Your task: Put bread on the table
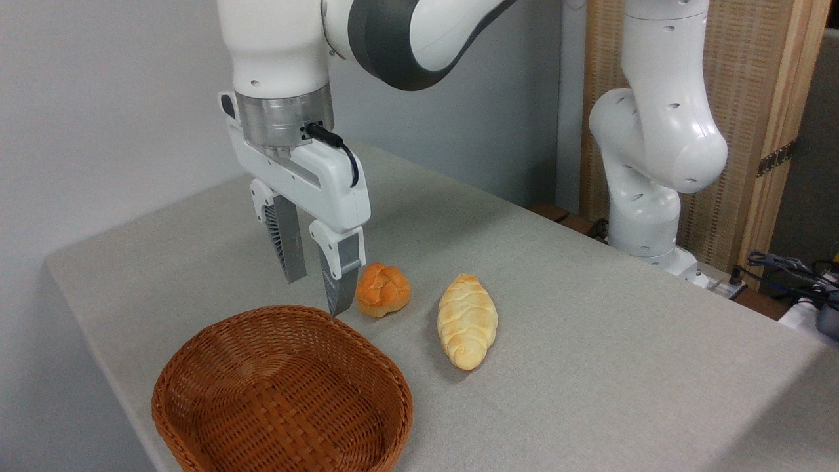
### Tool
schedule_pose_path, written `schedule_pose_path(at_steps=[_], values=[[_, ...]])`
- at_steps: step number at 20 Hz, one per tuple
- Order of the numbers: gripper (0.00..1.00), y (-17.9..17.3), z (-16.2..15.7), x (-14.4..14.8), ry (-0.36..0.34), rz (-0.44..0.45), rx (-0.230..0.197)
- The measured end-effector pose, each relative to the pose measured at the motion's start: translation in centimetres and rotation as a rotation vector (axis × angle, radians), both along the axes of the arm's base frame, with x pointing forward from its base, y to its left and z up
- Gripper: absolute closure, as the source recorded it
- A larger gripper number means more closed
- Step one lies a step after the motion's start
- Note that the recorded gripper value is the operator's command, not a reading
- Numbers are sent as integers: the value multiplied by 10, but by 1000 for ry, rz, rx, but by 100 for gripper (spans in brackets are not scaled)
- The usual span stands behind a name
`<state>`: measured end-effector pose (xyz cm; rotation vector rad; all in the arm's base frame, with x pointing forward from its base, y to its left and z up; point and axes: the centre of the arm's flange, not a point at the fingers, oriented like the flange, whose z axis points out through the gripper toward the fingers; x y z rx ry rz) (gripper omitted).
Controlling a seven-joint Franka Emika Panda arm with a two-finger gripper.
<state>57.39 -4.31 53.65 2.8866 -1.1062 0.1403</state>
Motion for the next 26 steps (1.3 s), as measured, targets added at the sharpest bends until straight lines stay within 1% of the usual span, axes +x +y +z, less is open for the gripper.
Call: schedule_pose_path(at_steps=[19, 26], values=[[0, -3, -3, 1, 5, -4, 2], [0, -2, 5, 3, -13, -2, 1]])
